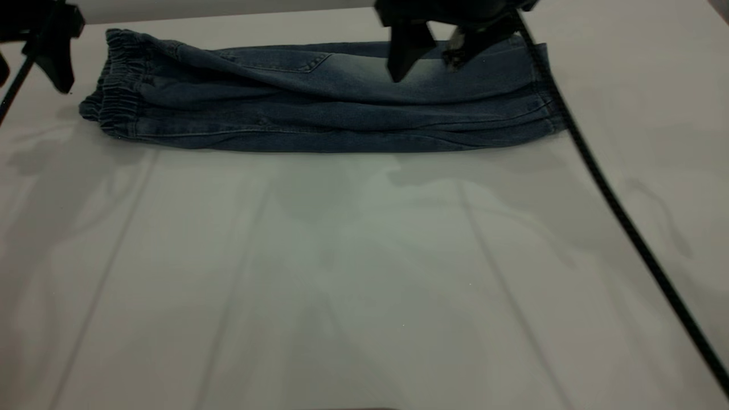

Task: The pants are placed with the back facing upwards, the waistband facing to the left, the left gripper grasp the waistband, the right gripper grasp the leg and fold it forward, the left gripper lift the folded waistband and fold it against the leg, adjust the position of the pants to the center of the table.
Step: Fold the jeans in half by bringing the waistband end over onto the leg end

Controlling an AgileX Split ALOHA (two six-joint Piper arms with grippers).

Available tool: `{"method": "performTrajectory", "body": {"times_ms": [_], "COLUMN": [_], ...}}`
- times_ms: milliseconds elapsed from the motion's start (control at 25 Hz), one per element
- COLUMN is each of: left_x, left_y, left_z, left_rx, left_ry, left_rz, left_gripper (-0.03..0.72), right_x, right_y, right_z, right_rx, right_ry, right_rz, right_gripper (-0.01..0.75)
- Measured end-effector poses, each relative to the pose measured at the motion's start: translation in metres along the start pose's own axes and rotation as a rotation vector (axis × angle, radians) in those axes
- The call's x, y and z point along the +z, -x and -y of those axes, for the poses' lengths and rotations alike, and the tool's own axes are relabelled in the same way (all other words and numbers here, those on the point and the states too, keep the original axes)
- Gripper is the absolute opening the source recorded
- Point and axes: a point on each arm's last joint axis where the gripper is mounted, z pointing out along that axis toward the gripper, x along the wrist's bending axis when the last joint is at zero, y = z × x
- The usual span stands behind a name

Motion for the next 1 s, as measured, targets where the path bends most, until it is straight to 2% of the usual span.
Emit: {"method": "performTrajectory", "body": {"times_ms": [440,680,1000], "left_x": [0.005,0.005,0.005], "left_y": [-0.002,-0.002,-0.002], "left_z": [-0.004,-0.005,-0.005], "left_rx": [-0.009,-0.01,-0.011], "left_ry": [0.046,0.061,0.061], "left_rz": [0.003,0.004,0.004], "left_gripper": [0.526,0.526,0.527], "right_x": [0.063,0.087,0.106], "right_y": [-0.041,-0.046,-0.044], "right_z": [-0.014,-0.018,-0.02], "right_rx": [-0.058,-0.095,-0.074], "right_ry": [0.002,0.037,0.151], "right_rz": [-0.16,-0.259,-0.297], "right_gripper": [0.467,0.467,0.45]}}
